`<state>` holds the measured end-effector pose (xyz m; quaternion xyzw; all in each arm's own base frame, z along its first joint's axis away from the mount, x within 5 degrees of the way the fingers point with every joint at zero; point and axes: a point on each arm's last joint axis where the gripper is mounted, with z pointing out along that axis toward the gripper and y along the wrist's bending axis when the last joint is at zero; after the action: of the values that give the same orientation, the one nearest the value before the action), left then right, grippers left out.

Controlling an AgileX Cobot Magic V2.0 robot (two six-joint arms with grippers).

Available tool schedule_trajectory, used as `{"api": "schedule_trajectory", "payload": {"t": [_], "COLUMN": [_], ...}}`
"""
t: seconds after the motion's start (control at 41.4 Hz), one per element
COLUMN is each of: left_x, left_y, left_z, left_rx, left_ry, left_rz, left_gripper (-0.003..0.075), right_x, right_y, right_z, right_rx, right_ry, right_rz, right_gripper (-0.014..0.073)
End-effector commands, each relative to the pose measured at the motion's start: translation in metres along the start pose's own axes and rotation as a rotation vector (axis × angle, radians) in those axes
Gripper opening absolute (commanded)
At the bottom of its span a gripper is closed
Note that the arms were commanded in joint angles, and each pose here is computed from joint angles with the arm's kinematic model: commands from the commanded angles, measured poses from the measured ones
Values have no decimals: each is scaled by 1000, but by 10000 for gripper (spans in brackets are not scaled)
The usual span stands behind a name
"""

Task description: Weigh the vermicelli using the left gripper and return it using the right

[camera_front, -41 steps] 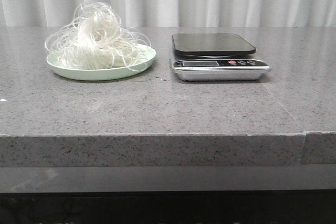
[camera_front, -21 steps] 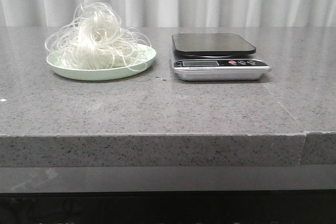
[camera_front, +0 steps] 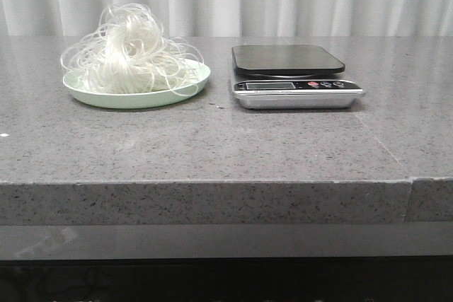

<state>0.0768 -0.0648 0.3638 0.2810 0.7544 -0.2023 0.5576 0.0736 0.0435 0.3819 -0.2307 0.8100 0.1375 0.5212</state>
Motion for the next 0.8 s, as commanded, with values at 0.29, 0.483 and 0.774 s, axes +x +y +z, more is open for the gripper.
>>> {"api": "schedule_trajectory", "payload": {"t": [0.29,0.483,0.774], "left_x": [10,63,146], "left_y": [17,27,29], "left_z": [-7,-15,-13], "left_rx": [-188,-404,-642], "left_ry": [-127,-240,-436], "left_rz": [50,74,84], "left_gripper": [146,146,146], "right_x": [-11,-11,-11], "right_y": [-2,-2,-2], "right_z": [-4,-4,-4], "right_rx": [17,17,17], "right_ry": [-84,-84,-84], "right_rz": [-5,-5,-5], "right_gripper": [142,142,142]}}
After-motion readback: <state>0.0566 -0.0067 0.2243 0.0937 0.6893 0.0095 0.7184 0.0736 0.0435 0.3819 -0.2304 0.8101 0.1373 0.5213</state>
